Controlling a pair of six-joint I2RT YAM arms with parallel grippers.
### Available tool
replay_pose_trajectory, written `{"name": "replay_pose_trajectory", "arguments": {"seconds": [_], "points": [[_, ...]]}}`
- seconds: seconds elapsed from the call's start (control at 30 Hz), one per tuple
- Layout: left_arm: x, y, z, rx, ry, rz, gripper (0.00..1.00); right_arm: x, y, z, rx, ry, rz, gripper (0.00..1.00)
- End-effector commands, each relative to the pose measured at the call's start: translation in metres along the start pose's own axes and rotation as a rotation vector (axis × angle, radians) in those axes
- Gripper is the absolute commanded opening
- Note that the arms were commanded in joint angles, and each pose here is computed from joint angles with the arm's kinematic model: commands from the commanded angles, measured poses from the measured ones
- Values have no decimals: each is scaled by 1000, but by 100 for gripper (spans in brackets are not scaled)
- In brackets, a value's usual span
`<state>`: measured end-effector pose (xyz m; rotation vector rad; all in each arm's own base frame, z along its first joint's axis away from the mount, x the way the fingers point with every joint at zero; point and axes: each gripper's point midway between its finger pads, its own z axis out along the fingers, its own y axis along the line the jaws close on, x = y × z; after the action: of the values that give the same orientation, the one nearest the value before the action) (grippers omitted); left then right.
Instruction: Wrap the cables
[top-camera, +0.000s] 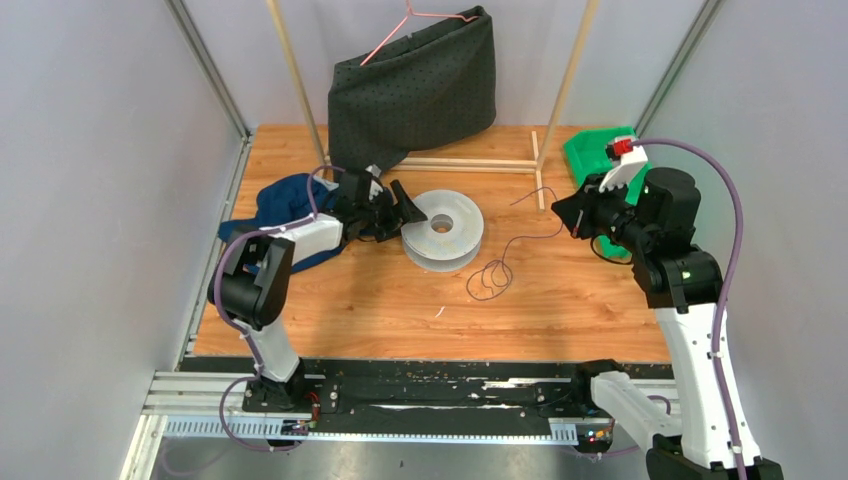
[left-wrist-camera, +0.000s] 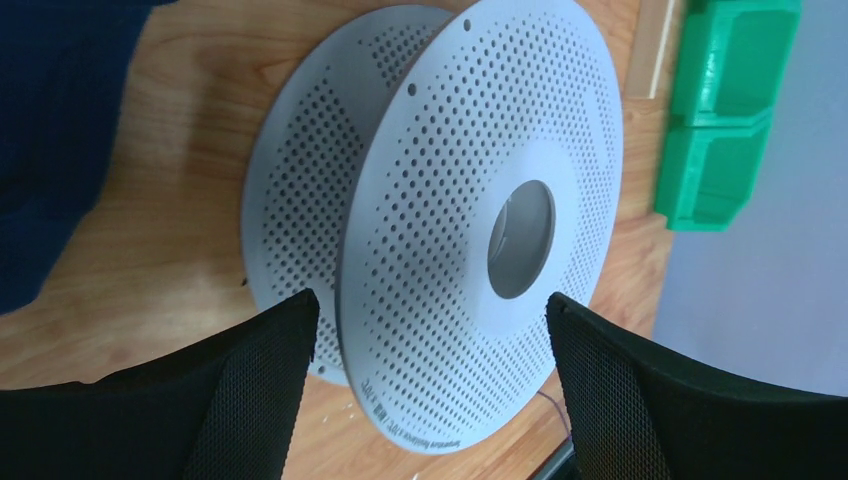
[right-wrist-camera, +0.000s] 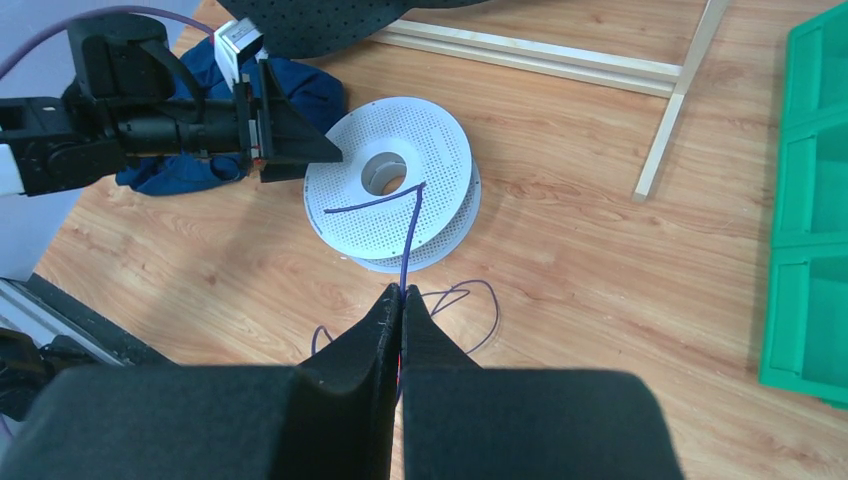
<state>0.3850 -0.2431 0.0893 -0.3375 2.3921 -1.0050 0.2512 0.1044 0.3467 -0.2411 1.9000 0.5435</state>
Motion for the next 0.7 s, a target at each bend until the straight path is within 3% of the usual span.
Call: {"name": "replay_pose_trajectory", "arguments": {"seconds": [0.0, 0.1, 0.2, 0.37, 0.53, 0.67], "points": [[-9, -19, 12, 148, -37, -17, 86, -5, 1, -5, 2, -3, 17, 1], [-4, -17, 19, 171, -15, -36, 83, -7, 2, -4, -5, -1, 14, 1], [-2, -19, 20, 209, -22, -71, 72, -7, 2, -2, -7, 6, 13, 1], [-7, -18, 12, 170, -54, -46, 34, -7, 2, 0, -13, 11, 18, 1], [-26, -35, -12, 124, -97, 85, 0, -11, 5, 3, -31, 4, 20, 1], [-48, -69, -50, 92, -149, 267, 0, -15, 2, 5, -18, 0, 22, 1]]}}
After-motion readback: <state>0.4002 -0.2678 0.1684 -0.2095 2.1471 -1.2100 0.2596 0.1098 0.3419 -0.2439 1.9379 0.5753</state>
